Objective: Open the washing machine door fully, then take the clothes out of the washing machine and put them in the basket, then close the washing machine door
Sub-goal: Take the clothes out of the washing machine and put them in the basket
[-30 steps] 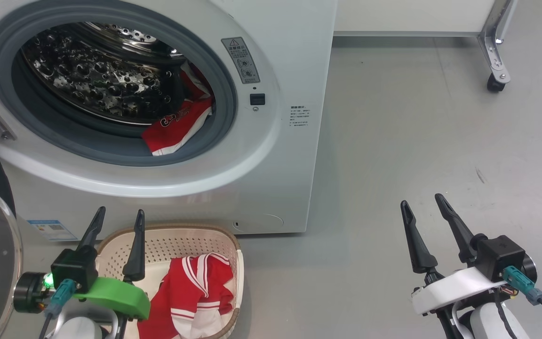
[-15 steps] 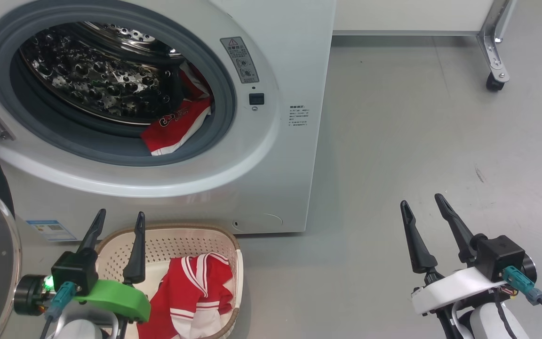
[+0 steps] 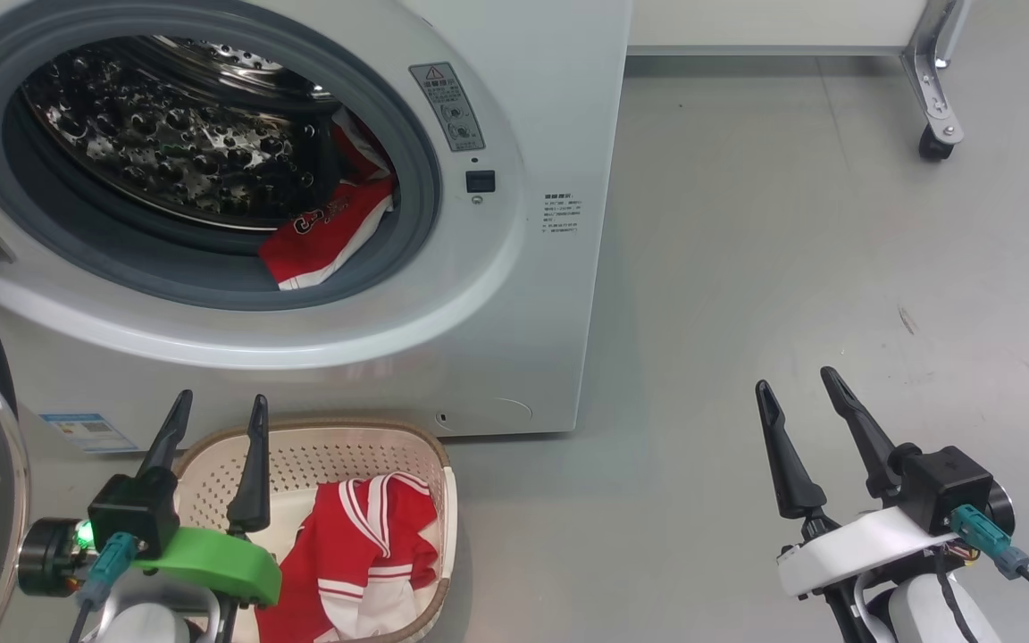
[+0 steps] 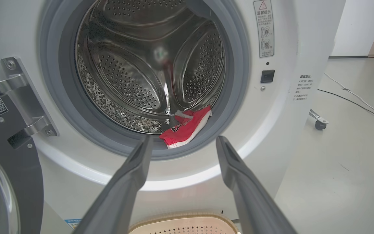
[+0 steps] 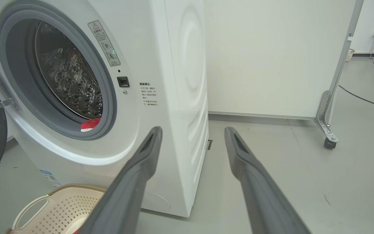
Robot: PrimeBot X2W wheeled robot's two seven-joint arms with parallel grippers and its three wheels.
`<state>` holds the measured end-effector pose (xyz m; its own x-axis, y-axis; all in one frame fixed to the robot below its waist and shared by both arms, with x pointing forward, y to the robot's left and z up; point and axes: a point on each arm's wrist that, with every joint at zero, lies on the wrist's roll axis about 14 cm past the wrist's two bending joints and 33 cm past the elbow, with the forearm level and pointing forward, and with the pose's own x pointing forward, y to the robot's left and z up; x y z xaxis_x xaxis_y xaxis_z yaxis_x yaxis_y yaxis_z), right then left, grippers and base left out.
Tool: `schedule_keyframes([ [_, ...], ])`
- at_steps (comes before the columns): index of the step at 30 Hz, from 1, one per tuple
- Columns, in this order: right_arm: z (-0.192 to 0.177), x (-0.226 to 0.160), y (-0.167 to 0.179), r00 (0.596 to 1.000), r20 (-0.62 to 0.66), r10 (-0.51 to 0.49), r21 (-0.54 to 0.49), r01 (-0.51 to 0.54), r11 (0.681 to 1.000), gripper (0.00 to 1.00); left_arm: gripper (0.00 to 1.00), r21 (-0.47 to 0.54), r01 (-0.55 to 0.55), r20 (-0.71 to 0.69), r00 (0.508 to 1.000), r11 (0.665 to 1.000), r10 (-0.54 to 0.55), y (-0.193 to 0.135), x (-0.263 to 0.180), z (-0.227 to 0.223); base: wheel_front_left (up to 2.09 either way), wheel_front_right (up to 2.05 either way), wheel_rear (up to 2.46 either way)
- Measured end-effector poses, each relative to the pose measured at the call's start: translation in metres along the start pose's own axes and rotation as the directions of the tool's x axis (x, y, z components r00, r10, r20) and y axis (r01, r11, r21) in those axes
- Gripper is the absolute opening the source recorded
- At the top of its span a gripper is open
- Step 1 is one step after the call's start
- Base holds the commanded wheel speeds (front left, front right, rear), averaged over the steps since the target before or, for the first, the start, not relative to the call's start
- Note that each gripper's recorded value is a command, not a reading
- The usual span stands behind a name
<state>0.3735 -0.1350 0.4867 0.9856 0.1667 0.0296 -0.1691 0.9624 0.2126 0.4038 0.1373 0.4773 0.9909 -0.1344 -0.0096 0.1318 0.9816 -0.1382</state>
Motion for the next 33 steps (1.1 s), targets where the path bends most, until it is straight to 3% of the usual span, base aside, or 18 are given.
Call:
schedule_keyframes([
  [12, -0.023, 0.003, -0.005, 0.998, -0.067, -0.014, 0.013, 0.015, 1.0, 1.0, 1.0, -0.024, -0.023, -0.031, 0.999, 0.999, 0.022, 0.011, 0.017, -0.015, 0.0, 0.0, 0.0],
  [21, -0.045, 0.014, -0.013, 0.992, -0.125, -0.029, 0.011, 0.031, 0.999, 1.0, 1.0, 0.023, -0.018, 0.005, 1.0, 1.0, 0.017, 0.032, 0.074, -0.002, 0.0, 0.0, 0.0],
  [28, -0.055, 0.027, -0.019, 0.989, -0.144, -0.032, 0.004, 0.033, 0.999, 1.0, 1.0, -0.021, -0.007, -0.053, 0.999, 1.0, 0.006, 0.042, 0.122, -0.008, 0.0, 0.0, 0.0],
  [33, -0.064, 0.028, -0.03, 0.983, -0.173, -0.06, -0.006, 0.06, 0.998, 1.0, 1.0, -0.152, 0.009, -0.143, 0.989, 0.988, -0.031, 0.036, 0.162, -0.022, 0.0, 0.0, 0.0],
])
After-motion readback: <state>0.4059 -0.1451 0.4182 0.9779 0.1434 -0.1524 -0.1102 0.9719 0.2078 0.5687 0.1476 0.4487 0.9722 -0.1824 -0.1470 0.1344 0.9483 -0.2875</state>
